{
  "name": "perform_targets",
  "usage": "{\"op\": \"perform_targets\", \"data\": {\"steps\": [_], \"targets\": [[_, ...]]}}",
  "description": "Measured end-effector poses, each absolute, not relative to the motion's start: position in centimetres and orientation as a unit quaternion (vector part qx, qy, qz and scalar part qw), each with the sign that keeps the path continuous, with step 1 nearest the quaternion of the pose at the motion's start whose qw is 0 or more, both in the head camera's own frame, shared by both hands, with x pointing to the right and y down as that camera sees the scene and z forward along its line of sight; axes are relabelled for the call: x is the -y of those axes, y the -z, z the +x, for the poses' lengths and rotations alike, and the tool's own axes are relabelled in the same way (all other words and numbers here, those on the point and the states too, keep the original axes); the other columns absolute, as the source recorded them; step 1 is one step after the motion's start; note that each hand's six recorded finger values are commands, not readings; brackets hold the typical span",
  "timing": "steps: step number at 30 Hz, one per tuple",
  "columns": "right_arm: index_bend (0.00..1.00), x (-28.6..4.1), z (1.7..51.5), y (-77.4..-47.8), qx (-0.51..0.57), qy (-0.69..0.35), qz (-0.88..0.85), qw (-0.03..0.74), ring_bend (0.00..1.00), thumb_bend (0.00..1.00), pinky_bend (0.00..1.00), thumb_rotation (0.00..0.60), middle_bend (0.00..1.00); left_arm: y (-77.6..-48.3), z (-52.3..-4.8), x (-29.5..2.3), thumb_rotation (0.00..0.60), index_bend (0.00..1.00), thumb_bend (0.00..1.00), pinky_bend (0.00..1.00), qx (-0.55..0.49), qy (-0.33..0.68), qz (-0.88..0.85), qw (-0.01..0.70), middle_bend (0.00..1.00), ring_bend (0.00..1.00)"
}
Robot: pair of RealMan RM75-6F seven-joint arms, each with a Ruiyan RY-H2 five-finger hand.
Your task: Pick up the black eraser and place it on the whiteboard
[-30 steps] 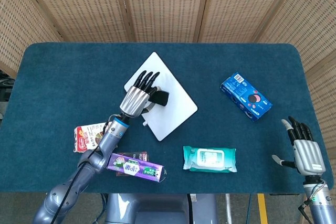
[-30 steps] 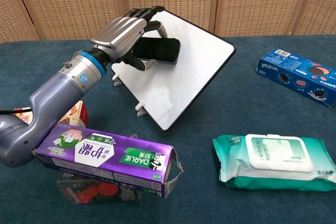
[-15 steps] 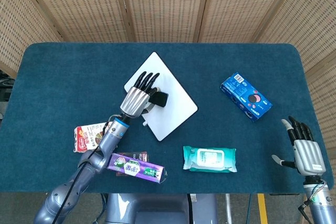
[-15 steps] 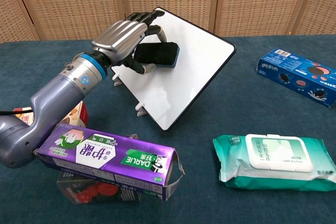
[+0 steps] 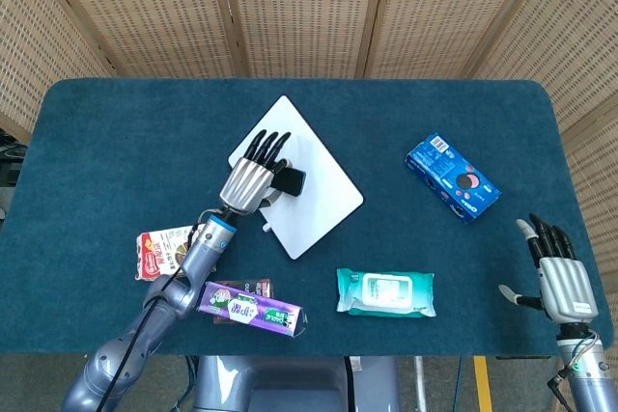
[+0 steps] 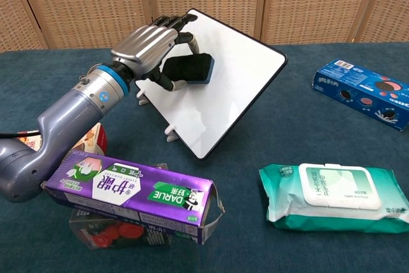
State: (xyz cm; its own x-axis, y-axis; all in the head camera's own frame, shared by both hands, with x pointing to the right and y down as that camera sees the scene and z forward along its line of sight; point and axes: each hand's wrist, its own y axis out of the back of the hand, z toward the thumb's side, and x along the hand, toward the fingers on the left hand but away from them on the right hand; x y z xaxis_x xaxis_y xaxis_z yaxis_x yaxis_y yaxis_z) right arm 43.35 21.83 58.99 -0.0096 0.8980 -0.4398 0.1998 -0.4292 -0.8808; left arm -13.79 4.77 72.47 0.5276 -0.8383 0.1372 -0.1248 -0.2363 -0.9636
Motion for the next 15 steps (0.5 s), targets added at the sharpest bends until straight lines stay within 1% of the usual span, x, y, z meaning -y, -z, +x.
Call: {"op": "perform_targets", "data": {"steps": [6, 10, 15], "targets": [[0.02, -21.8, 43.3, -58.94, 0.435, -0.561, -0.632, 0.311, 0.0, 0.05, 0.0, 0.6, 0.0, -72.32, -13.56, -4.71, 0.6, 0.39, 0.26, 0.0, -0.345, 0.345, -0.704, 0.516, 0.0, 0.0], [0.02, -21.8, 43.33, -58.92, 0.435, -0.56, -0.632, 0.311, 0.0, 0.05, 0.0, 0.6, 0.0, -72.35, -13.51, -4.73, 0.6, 0.39, 0.24, 0.0, -0.345, 0.347, -0.703, 0.516, 0.0, 0.0], [0.02, -21.78, 43.29, -58.92, 0.435, -0.56, -0.633, 0.311, 0.0, 0.05, 0.0, 0.6, 0.0, -72.44, -13.57, -4.74, 0.6, 0.33, 0.22, 0.0, -0.345, 0.35, -0.702, 0.516, 0.0, 0.0]]}}
